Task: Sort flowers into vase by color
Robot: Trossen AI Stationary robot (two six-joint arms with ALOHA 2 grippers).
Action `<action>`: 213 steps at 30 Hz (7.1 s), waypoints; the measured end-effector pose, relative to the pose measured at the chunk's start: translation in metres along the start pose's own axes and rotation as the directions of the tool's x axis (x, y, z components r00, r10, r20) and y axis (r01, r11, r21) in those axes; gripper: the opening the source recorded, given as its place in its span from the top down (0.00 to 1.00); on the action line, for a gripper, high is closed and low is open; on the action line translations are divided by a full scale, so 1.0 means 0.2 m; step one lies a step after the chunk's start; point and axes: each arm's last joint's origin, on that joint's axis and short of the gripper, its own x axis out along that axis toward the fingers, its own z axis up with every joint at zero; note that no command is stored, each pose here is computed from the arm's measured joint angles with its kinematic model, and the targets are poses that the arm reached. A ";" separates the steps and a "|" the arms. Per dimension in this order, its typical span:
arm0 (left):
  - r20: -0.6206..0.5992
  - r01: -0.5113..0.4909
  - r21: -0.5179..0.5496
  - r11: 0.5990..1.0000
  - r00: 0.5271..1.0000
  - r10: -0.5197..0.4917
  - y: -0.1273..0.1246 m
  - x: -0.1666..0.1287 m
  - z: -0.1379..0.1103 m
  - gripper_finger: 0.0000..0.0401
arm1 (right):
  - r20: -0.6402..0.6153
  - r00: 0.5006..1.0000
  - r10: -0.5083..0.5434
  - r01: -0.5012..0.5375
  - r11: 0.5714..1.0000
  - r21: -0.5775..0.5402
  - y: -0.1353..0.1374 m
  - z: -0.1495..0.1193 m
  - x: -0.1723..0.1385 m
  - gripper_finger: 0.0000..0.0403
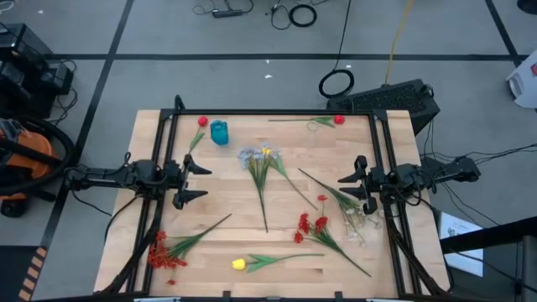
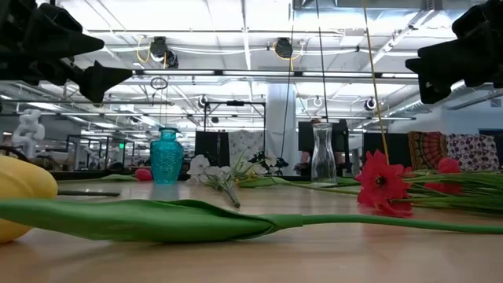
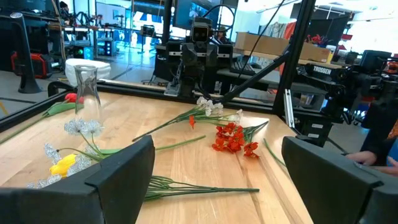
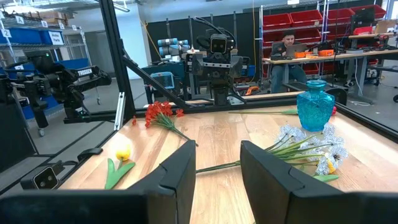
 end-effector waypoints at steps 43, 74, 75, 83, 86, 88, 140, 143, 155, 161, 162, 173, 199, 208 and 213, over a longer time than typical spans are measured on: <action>0.023 0.003 0.001 1.000 1.000 -0.003 0.00 0.00 0.01 0.12 | 0.000 1.000 0.000 0.000 1.000 0.000 0.00 0.00 0.00 0.71; -0.230 -0.596 -0.190 0.780 0.800 0.555 0.05 0.30 0.18 0.24 | 0.000 1.000 0.000 0.000 1.000 0.000 0.00 0.00 0.00 0.71; -0.241 -0.605 -0.183 0.775 0.791 0.562 0.05 0.33 0.20 0.24 | 0.000 1.000 0.000 0.000 1.000 0.000 0.00 0.00 0.00 0.71; -0.301 -0.657 -0.116 0.745 0.738 0.604 0.05 0.65 0.31 0.24 | 0.000 1.000 0.000 0.000 1.000 0.000 0.00 0.00 0.00 0.71; -0.316 -0.671 -0.097 0.735 0.721 0.617 0.05 0.76 0.32 0.24 | 0.000 1.000 0.000 0.000 1.000 0.000 0.00 0.00 0.00 0.71; -0.334 -0.688 -0.144 0.711 0.710 0.620 0.05 0.83 0.31 0.24 | 0.000 1.000 0.000 0.000 1.000 0.000 0.00 0.00 0.00 0.71; -0.902 -0.950 0.152 0.273 -0.020 0.431 0.18 1.31 -0.18 0.57 | 0.000 1.000 0.000 0.000 1.000 0.000 0.00 0.00 0.00 0.71; -0.899 -0.938 0.188 0.291 -0.046 0.435 0.18 1.30 -0.18 0.74 | 0.000 1.000 0.000 0.000 1.000 0.000 0.00 0.00 0.00 0.71; -0.803 -0.902 0.349 0.255 -0.147 0.578 0.11 1.17 -0.03 0.94 | -0.001 1.000 0.000 0.000 1.000 0.000 0.00 0.00 0.00 0.71; -0.759 -0.907 0.191 0.377 0.107 0.642 0.04 1.10 0.11 0.98 | -0.001 1.000 0.000 0.000 1.000 -0.001 0.00 0.00 0.00 0.71; -0.750 -0.898 0.162 0.410 0.159 0.642 0.03 1.09 0.13 0.98 | -0.002 1.000 0.000 0.000 1.000 -0.001 0.00 0.00 0.00 0.71; -0.425 -0.676 -0.230 0.700 0.717 0.553 0.13 0.82 0.18 0.98 | -0.002 1.000 0.000 0.000 1.000 -0.001 0.00 0.00 0.00 0.71; 0.278 -0.445 0.238 0.863 0.883 0.379 0.56 0.42 0.56 0.98 | -0.002 1.000 -0.001 0.001 1.000 0.000 0.00 0.00 0.00 0.71; 0.330 -0.454 0.228 0.861 0.868 0.370 0.69 0.26 0.63 0.98 | -0.002 1.000 -0.001 0.001 1.000 0.000 0.00 0.00 0.00 0.71; 0.338 -0.504 0.220 0.835 0.843 0.419 0.74 0.19 0.64 0.98 | -0.002 1.000 0.000 0.000 1.000 0.000 0.00 0.00 0.00 0.71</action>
